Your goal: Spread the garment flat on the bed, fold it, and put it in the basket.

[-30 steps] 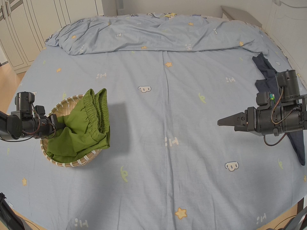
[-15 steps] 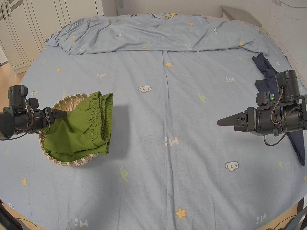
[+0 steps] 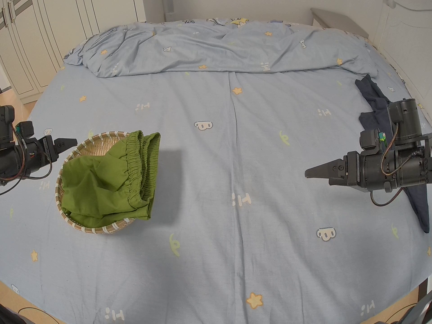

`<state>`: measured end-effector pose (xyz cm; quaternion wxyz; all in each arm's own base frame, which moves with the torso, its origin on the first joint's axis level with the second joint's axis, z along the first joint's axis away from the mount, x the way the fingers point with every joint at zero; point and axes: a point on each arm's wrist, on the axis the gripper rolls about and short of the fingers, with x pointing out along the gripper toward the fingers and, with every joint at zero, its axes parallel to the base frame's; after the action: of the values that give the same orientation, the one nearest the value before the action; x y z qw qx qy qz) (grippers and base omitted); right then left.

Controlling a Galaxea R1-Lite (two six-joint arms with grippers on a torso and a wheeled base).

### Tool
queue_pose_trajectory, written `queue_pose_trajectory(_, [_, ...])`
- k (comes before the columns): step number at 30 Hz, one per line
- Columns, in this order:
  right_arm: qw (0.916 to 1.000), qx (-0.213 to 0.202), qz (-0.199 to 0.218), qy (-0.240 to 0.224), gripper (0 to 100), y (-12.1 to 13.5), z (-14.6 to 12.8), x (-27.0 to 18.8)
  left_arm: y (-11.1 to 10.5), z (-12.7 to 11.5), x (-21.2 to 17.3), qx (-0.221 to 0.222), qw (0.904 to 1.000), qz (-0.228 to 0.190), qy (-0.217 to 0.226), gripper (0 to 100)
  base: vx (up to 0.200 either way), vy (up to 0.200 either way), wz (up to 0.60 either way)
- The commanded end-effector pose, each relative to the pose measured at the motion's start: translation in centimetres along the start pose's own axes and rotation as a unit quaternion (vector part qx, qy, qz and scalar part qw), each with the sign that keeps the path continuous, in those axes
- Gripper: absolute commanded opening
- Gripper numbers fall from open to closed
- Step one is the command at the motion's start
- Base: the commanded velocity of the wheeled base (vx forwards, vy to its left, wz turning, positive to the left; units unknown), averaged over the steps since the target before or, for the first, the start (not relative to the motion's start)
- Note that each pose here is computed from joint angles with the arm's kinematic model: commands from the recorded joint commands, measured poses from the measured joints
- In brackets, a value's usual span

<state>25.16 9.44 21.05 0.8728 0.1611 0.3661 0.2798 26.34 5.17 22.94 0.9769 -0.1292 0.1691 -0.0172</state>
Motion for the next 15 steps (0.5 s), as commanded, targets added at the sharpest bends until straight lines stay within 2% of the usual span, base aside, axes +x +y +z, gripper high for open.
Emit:
queue_pose_trajectory(1, [1.0,-0.001,-0.005,-0.003,100,0.1,-0.2,-0.4,-1.0,0.9,-2.5,0.012,0.9992,0.002,-0.038,100,0.0,0.0,0.0])
queue_pose_trajectory(6, [0.9979,-0.029,-0.044,-0.037,100,0.7,-2.9,-3.3,-3.6,-0.9,-7.6,0.031,0.9969,-0.034,-0.064,100,0.0,0.0,0.0])
queue_pose_trajectory(9, [0.9918,-0.083,-0.061,-0.076,100,0.2,-5.4,-5.2,-4.5,-3.5,-12.2,0.042,0.994,-0.051,-0.087,100,0.0,0.0,0.0])
queue_pose_trajectory(10, [0.9918,-0.083,-0.061,-0.076,100,0.2,-5.4,-5.2,-4.5,-3.5,-12.2,0.042,0.994,-0.051,-0.087,100,0.0,0.0,0.0])
queue_pose_trajectory(11, [0.9807,-0.135,-0.071,-0.123,100,-0.1,-8.0,-7.5,-4.7,-6.0,-15.6,0.049,0.991,-0.06,-0.109,100,0.0,0.0,0.0])
queue_pose_trajectory(12, [0.9798,-0.137,-0.072,-0.126,100,-0.2,-8.2,-7.6,-4.7,-6.2,-15.9,0.049,0.9908,-0.061,-0.111,100,0.0,0.0,0.0])
queue_pose_trajectory(13, [0.9726,-0.157,-0.078,-0.152,100,-0.5,-9.7,-8.8,-4.7,-7.6,-17.6,0.052,0.9891,-0.063,-0.123,100,0.0,0.0,0.0])
queue_pose_trajectory(15, [0.9585,-0.169,-0.097,-0.208,100,-1.0,-12.4,-11.1,-4.6,-10.6,-21.0,0.054,0.9869,-0.061,-0.14,100,0.0,0.0,0.0])
